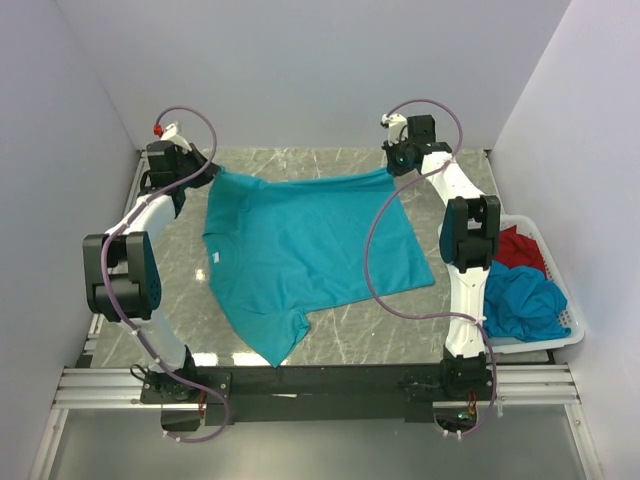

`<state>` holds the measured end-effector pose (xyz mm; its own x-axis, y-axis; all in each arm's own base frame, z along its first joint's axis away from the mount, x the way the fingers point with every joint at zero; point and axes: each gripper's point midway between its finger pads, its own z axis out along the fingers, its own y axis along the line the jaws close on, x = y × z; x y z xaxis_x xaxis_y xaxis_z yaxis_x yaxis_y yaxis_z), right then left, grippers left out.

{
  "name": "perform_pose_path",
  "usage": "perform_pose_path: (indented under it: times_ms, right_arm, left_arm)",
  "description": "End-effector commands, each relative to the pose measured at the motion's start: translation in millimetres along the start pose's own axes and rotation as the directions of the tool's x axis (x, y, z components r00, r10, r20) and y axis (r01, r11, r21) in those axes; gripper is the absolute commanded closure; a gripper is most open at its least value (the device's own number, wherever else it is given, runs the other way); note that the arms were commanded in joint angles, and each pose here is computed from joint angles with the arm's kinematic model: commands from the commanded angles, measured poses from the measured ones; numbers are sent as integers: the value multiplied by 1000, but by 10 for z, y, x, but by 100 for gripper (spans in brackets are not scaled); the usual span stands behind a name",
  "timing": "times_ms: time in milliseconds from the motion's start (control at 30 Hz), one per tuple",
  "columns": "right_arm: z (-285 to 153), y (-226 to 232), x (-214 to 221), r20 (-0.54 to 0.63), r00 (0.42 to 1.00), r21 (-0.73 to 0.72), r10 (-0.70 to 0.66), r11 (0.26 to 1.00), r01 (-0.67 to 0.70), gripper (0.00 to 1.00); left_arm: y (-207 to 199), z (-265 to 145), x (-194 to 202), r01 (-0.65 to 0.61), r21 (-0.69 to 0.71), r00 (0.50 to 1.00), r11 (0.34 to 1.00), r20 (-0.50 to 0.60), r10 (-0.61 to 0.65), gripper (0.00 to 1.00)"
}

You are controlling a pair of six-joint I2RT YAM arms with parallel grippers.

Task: Fold and stack the t-shirts
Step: Fold the tshirt

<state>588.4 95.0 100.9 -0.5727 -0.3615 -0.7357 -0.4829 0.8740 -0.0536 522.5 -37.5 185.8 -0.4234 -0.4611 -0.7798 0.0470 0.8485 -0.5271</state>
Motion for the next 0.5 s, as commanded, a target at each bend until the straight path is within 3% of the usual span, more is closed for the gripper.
perform_pose_path:
  times_ms: [0, 467]
  right_arm:
    - [-201, -97, -343, 90, 995, 41, -34, 999, 30, 100]
    - [-254, -168, -214, 76, 997, 58, -28, 998, 24, 100]
  left_arm:
    - [-166, -138, -143, -15, 49, 999, 999, 34, 13, 99]
    - [-172, -376, 45, -9, 42, 1000, 999, 6, 9, 99]
